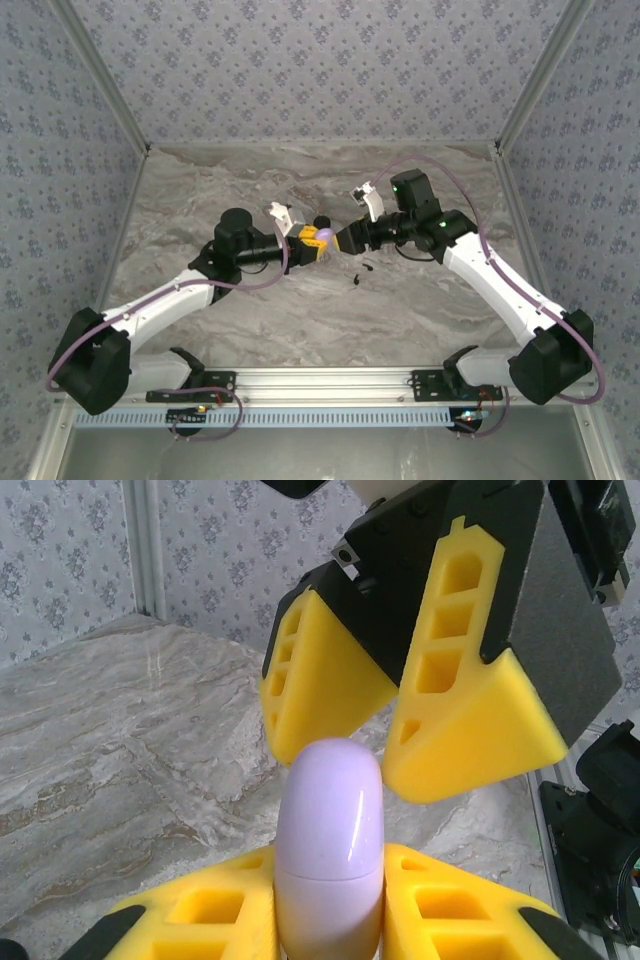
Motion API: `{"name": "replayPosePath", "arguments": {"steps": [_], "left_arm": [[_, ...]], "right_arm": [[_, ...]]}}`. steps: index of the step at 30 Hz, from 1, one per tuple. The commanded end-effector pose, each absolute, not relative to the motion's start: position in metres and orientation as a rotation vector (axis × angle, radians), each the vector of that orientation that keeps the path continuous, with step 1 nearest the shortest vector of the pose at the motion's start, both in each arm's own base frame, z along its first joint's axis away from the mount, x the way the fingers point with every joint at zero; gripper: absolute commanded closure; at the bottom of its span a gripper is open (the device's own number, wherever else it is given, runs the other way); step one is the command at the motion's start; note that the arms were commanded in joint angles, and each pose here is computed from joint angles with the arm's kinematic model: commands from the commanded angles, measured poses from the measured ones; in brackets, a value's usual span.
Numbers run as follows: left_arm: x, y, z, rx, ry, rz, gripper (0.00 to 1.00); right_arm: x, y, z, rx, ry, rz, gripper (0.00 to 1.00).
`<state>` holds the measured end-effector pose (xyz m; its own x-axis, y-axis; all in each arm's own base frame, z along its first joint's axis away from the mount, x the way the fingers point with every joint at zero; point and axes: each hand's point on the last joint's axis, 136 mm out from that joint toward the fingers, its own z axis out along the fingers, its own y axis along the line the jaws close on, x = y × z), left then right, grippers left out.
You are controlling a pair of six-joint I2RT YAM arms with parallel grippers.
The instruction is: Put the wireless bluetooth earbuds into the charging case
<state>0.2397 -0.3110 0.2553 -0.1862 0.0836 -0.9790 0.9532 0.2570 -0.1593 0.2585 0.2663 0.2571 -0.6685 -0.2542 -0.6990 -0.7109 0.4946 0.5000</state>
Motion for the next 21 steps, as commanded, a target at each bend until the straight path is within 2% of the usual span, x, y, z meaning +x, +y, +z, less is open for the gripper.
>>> {"name": "replayPosePath", "arguments": {"steps": [1, 21], "left_arm": [[0.225, -0.313, 0.275, 1.064, 1.414, -1.099, 0.76], [0.21, -0.318, 0.27, 1.105, 1.397, -1.126, 0.76]], "right_arm": [[0.259, 0.266, 0.27, -0.806, 2.159, 1.062, 0.43], [0.291, 0.243, 0.263, -0.59, 2.23, 0.917, 0.43]]}}
